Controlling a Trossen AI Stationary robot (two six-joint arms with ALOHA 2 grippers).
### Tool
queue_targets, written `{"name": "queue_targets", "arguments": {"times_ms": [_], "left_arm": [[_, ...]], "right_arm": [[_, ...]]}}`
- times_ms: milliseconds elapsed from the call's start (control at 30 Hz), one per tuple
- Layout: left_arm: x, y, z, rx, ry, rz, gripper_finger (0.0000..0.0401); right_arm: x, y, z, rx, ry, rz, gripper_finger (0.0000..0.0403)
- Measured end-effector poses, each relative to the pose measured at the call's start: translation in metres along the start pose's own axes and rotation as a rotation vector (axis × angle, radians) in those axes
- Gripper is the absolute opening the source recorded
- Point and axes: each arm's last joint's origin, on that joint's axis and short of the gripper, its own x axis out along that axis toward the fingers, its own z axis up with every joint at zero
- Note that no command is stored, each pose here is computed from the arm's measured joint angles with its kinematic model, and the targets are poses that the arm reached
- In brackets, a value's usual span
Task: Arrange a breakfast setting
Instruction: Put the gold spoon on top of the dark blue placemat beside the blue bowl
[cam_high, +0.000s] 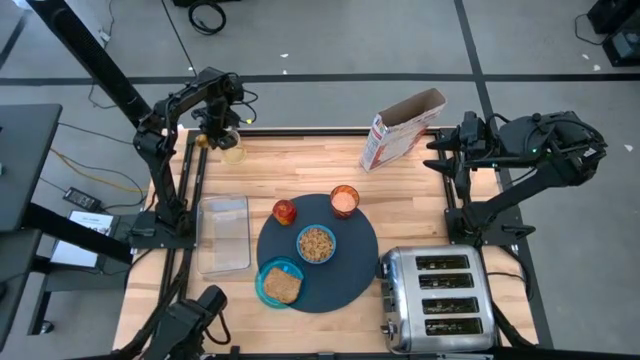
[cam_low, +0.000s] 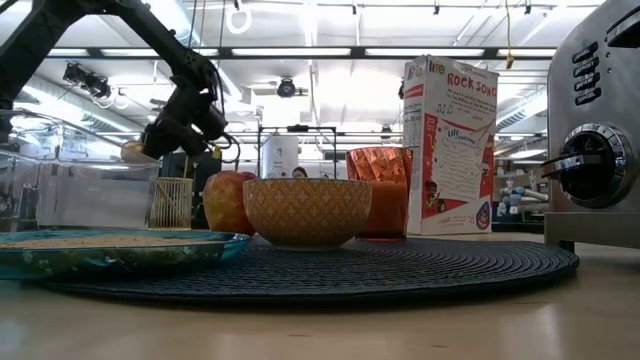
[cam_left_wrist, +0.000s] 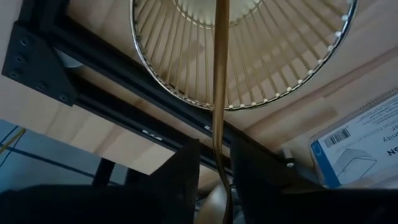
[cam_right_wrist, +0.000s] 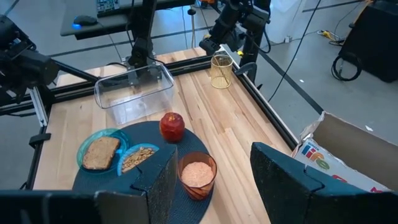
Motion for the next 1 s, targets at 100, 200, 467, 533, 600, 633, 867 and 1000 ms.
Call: {"name": "queue_targets", "arguments": {"times_ms": [100, 200, 467, 533, 600, 633, 867, 1000], "left_arm": [[0.0, 0.0003, -0.0001, -0.007, 0.0, 0.001, 0.0093], [0.0, 0.0002, -0.0001, -0.006, 0.001, 0.003, 0.008], [0.0003, 0.0017, -0.0006, -0.02, 0.001, 0.001, 0.0031], [0.0004, 0.0019, -0.0007, -0.02, 0.001, 0.002, 0.0031], [0.0002, 0.0012, -0.0004, -0.02, 0.001, 0.003, 0.0033], [0.0, 0.0005, -0.0001, -0.018, 0.001, 0.004, 0.0035], [-0.0011, -0.003, 0.0013, -0.004, 0.016, 0.055, 0.0033], [-0.0016, -0.0043, 0.0017, -0.01, 0.024, 0.083, 0.0035]], "right_arm": [[-0.0001, 0.0, 0.0, -0.006, 0.0, 0.0, 0.021], [-0.0001, -0.0001, 0.0, -0.017, 0.0, 0.0, 0.021], [0.0, 0.0, 0.0, -0.017, 0.0, 0.0, 0.021], [-0.0001, -0.0001, 0.0, -0.016, -0.001, 0.0, 0.021], [0.0, 0.0, 0.0, -0.019, 0.0, 0.0, 0.021], [0.0, 0.0, 0.0, -0.019, -0.001, 0.0, 0.021], [0.0, 0.0, 0.0, -0.024, 0.0, 0.0, 0.021], [0.0001, 0.0, 0.0, -0.024, 0.0, 0.001, 0.021]]}}
